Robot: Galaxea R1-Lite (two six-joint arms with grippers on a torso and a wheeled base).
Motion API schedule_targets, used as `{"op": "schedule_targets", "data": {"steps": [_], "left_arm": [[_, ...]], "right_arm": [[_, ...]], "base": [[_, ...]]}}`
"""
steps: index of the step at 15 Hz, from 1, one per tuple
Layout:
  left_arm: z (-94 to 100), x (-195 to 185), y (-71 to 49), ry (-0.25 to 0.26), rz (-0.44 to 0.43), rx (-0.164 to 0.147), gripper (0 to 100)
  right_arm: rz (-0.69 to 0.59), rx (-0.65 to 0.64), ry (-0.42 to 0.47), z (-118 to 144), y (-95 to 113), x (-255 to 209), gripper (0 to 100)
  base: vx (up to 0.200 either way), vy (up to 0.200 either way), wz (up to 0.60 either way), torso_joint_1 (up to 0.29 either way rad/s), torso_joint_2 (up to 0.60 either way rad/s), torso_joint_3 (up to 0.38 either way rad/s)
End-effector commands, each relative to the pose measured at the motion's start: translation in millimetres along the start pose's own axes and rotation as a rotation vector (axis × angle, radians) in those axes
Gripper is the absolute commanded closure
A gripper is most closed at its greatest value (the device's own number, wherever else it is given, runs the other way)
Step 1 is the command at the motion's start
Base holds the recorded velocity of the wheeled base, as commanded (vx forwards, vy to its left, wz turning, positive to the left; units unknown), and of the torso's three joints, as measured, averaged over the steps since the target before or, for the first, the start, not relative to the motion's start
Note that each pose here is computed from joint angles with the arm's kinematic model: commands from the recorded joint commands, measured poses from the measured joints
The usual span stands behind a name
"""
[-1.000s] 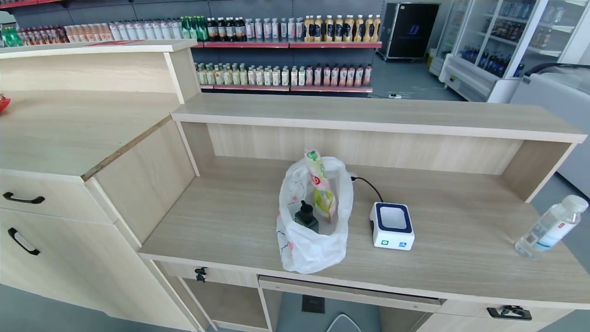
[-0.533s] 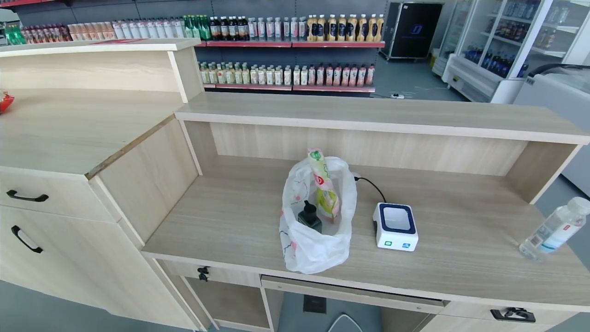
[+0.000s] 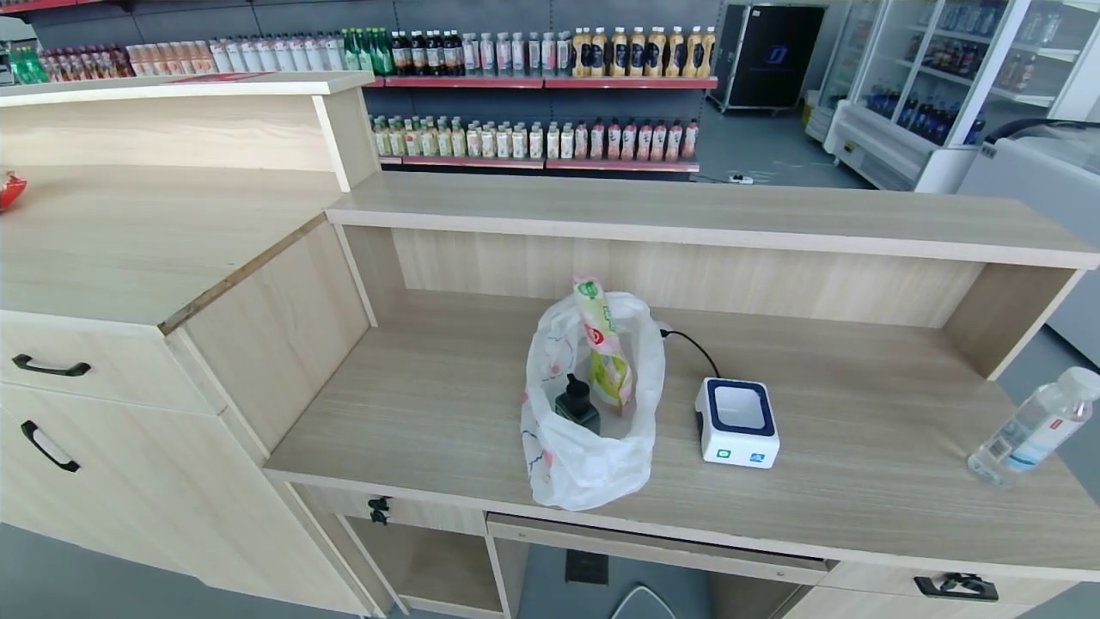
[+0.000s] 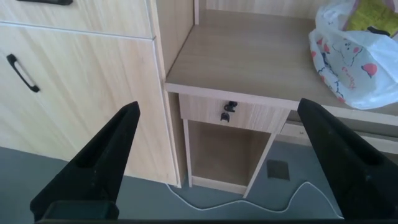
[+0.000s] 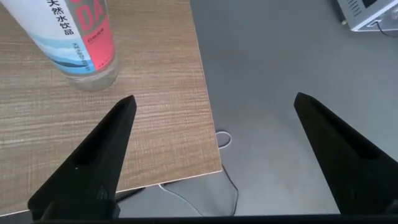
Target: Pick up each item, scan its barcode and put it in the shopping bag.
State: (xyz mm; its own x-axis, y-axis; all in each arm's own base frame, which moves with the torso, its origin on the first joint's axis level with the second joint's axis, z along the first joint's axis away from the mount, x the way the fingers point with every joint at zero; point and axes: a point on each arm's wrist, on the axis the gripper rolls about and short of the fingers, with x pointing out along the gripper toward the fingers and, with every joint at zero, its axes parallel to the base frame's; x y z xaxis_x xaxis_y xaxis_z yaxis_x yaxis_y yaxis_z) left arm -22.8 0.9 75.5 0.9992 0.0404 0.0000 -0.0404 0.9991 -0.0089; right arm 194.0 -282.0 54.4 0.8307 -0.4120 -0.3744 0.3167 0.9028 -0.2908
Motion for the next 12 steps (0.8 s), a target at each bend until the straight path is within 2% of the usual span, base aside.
{"op": "schedule_targets", "data": {"steps": [1, 8, 12], "left_arm": [[0.0, 0.0, 0.0, 0.0, 0.001, 0.0, 0], [0.0, 0.0, 0.0, 0.0, 0.001, 0.0, 0], [0.0, 0.0, 0.0, 0.0, 0.001, 0.0, 0]], "right_arm": [[0.058, 0.013, -0.008, -9.3, 0.4, 10.1, 0], [0.104, 0.071, -0.091, 6.1, -7.3, 18.5, 0], [0.214, 0.071, -0.152, 32.3, 18.9, 36.0, 0]], "base": [[0.0, 0.0, 0.0, 0.0, 0.0, 0.0], [0.0, 0.0, 0.0, 0.0, 0.0, 0.0], [0.0, 0.0, 0.0, 0.0, 0.0, 0.0]]}}
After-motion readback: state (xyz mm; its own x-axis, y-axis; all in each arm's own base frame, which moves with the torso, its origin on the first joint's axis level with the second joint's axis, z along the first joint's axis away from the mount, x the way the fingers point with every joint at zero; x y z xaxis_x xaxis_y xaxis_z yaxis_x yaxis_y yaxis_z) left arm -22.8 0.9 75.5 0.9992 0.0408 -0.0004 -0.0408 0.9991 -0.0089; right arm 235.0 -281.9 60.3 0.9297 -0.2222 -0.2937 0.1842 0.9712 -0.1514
